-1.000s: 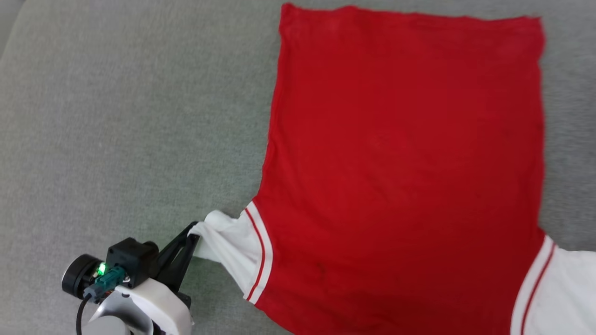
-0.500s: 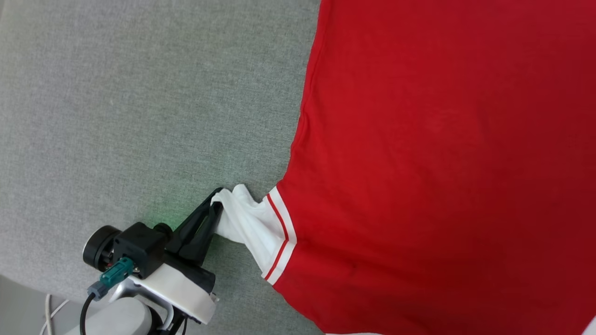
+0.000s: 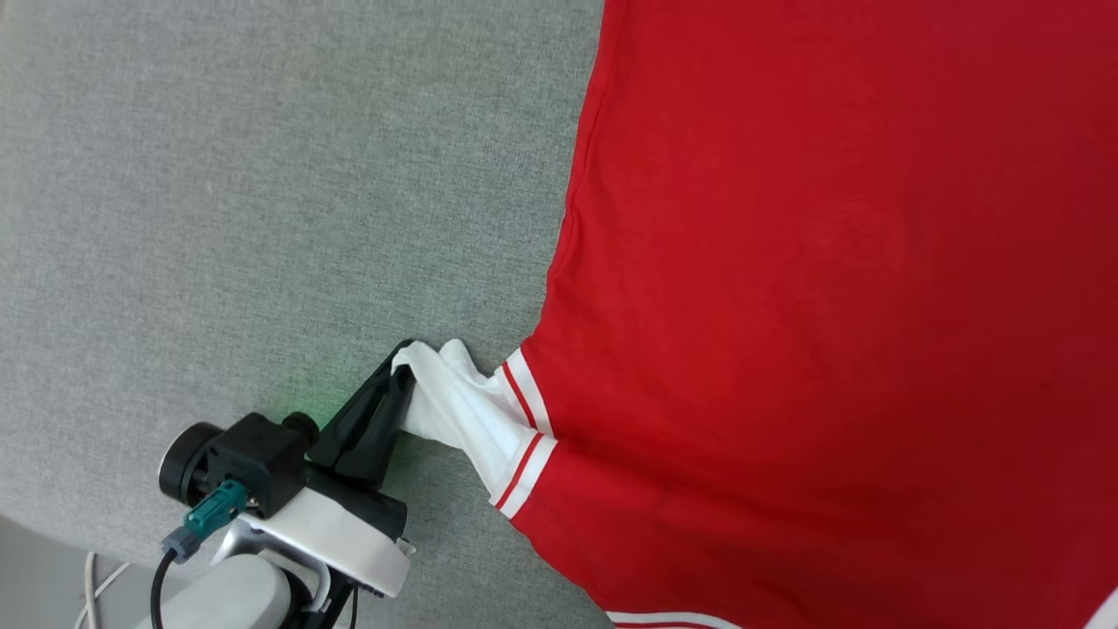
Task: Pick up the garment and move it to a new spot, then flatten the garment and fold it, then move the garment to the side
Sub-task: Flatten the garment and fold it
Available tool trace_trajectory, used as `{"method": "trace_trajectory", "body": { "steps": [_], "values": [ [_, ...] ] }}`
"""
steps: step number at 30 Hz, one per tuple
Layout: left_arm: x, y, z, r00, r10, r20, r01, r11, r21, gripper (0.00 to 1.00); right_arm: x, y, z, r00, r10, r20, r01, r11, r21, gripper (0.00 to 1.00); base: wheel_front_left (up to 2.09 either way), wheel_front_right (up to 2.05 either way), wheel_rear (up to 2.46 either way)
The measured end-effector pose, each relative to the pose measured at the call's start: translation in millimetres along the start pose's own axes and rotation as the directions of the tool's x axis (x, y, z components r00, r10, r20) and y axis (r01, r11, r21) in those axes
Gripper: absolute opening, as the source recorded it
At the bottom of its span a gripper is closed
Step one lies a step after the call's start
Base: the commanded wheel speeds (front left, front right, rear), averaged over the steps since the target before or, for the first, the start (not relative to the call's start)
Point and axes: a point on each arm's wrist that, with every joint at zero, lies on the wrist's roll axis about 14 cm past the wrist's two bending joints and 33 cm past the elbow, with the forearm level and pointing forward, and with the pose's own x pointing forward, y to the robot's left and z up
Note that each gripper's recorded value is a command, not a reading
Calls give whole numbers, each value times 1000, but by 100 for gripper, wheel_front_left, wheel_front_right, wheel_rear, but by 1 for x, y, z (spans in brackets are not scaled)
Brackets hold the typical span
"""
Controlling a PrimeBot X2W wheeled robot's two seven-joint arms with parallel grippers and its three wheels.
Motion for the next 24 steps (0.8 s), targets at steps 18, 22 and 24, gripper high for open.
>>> {"method": "trace_trajectory", "body": {
  "steps": [18, 22, 24],
  "values": [
    [-39, -1, 17, 996, 11, 85, -11, 1000, -4, 0, -128, -20, -62, 995, -40, 92, 58, 978, -202, 0, 0, 0, 0],
    [-43, -3, 21, 995, 7, 98, -6, 1000, -4, 0, -139, -28, -122, 999, -47, 19, 50, 982, -182, 0, 0, 0, 0],
    [-44, -4, 20, 995, 1, 97, -1, 1000, -1, 0, -142, -32, -154, 998, -50, -25, 45, 986, -159, 0, 0, 0, 0]
  ]
}}
